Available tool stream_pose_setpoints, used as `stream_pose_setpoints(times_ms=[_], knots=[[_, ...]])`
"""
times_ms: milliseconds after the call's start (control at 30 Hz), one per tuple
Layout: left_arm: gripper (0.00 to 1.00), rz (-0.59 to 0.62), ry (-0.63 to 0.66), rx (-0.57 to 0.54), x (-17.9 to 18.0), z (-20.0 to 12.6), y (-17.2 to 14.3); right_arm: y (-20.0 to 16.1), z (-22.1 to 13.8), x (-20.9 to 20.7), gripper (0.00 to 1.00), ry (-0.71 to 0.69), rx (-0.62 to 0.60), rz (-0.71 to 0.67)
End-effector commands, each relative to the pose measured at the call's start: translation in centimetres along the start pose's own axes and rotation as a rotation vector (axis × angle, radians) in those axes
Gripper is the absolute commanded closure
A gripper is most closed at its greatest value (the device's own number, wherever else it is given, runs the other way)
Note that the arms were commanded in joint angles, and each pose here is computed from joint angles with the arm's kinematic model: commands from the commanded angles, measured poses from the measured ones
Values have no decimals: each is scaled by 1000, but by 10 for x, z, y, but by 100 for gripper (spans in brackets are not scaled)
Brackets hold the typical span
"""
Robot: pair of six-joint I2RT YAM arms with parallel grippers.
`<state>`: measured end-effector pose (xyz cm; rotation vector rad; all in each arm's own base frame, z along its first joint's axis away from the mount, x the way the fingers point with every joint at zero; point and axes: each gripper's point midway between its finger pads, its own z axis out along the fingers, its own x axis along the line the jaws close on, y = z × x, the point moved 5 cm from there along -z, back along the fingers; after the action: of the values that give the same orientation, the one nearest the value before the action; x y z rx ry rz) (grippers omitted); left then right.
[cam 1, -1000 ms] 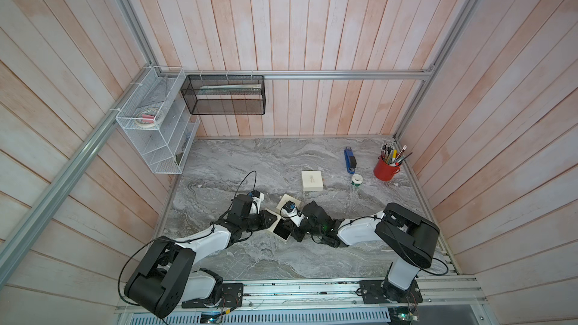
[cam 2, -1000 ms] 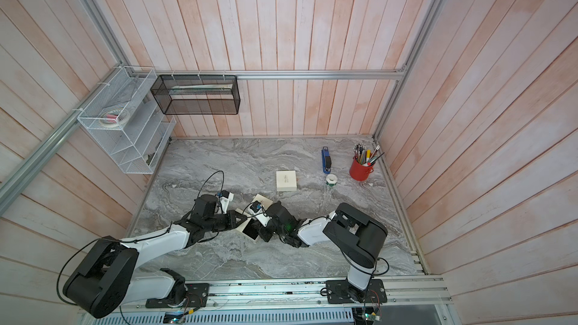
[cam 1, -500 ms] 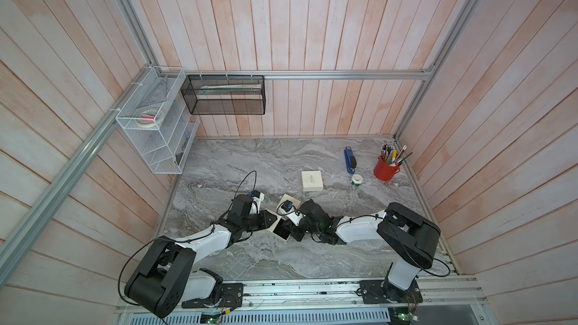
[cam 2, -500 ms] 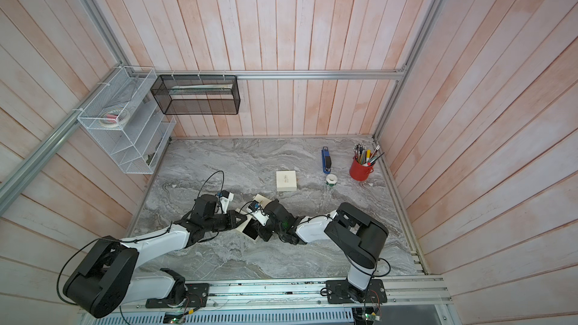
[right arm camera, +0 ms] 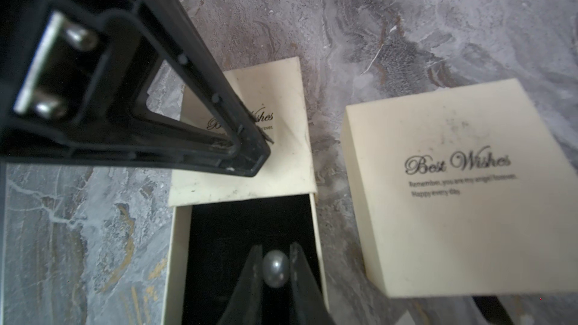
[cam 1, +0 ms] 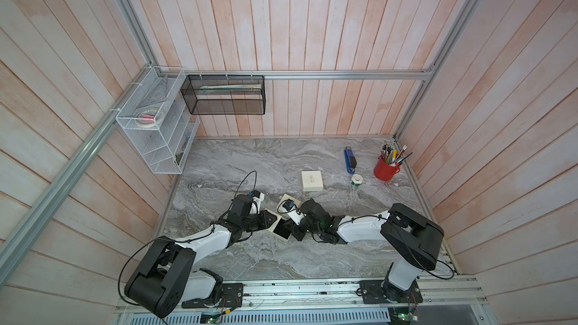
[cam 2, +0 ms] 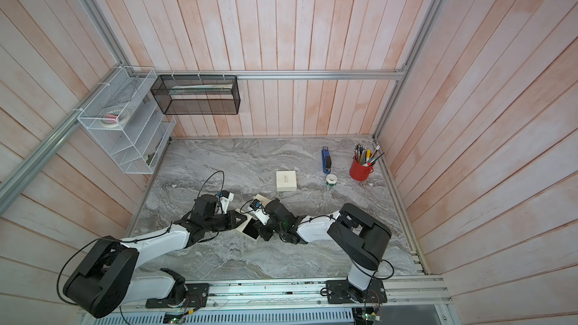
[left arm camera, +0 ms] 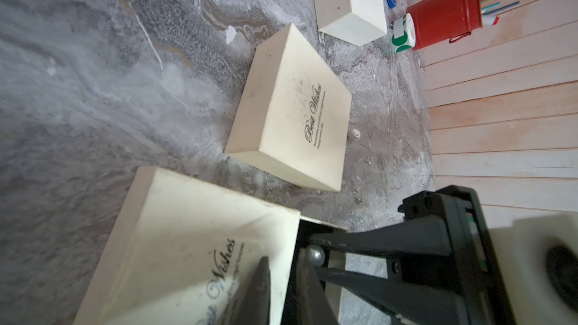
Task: Place the earrings into the drawer-style jewelry box
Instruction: Insert the earring into the inner lining.
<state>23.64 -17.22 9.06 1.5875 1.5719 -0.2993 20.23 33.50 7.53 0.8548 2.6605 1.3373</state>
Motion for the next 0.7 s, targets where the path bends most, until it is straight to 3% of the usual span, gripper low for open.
stream_pose_setpoints(times_ms=[0,667], knots=[[81,-17,62,40,12,3,-7,-8,0,-2,100,2,49,26],[81,-14,62,36,12,2,-6,-36,14,-7,100,-13,260,13]])
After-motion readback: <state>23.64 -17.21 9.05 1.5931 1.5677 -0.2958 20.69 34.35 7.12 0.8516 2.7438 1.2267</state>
